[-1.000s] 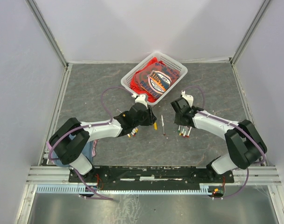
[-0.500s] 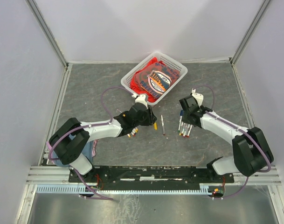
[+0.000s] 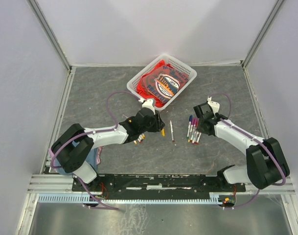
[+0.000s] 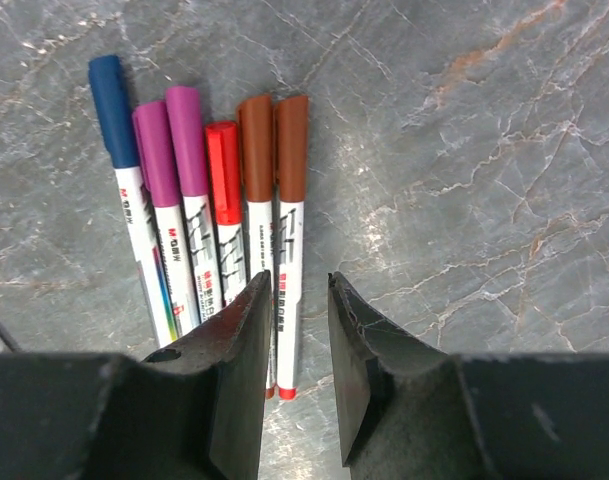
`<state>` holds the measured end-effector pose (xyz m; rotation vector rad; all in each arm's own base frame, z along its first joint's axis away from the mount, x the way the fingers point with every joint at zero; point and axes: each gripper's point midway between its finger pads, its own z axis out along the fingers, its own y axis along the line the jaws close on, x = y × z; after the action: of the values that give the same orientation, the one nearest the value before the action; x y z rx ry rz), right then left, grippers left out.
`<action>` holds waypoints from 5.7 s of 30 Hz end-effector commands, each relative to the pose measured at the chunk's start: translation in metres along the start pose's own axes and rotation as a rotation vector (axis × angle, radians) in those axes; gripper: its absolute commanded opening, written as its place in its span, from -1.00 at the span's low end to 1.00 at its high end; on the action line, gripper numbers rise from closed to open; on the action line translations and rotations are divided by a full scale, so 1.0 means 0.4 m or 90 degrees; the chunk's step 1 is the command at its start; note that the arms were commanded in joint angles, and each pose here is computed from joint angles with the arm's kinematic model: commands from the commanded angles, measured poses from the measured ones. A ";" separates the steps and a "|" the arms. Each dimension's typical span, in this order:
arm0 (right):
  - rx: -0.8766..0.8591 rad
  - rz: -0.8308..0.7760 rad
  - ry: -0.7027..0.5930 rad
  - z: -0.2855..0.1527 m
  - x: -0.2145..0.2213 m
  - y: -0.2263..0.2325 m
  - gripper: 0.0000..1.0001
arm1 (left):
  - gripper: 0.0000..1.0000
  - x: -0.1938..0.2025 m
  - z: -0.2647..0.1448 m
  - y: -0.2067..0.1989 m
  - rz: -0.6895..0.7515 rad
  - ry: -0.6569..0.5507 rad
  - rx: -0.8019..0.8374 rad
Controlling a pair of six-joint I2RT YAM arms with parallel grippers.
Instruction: Open the pen caps
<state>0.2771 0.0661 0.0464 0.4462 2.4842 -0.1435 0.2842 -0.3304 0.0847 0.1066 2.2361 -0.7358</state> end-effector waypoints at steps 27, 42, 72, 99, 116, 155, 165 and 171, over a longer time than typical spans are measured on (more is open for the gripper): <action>-0.004 0.021 0.058 0.052 0.058 0.006 -0.34 | -0.12 -0.051 -0.019 -0.055 0.008 -0.039 0.053; 0.005 0.043 0.088 0.043 0.107 -0.018 -0.75 | -0.13 -0.047 -0.027 -0.070 0.000 -0.038 0.071; -0.533 -0.114 -0.009 -0.312 0.064 0.273 -0.98 | 0.17 -0.095 -0.074 -0.242 -0.088 0.000 0.345; -0.660 -0.119 0.004 -0.380 0.083 0.389 -0.98 | -0.40 -0.086 -0.086 -0.201 -0.164 0.009 0.386; -0.675 -0.112 -0.017 -0.384 0.053 0.421 -0.39 | -0.94 -0.081 -0.098 -0.199 -0.165 0.004 0.412; -0.454 -0.208 0.038 -0.199 0.148 0.356 -0.98 | -0.94 -0.376 0.015 -0.036 -0.162 -0.297 0.087; -0.544 -0.176 0.020 -0.290 0.111 0.392 -0.98 | -0.94 -0.348 -0.037 -0.062 -0.090 -0.253 0.245; -0.426 -0.173 -0.001 -0.223 0.076 0.362 -0.98 | -0.94 -0.209 -0.016 -0.004 -0.038 -0.153 0.107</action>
<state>0.2339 0.2367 0.0939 -0.2312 2.4152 0.6908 0.3593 -0.3180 0.1586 -0.0817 1.8872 -1.0553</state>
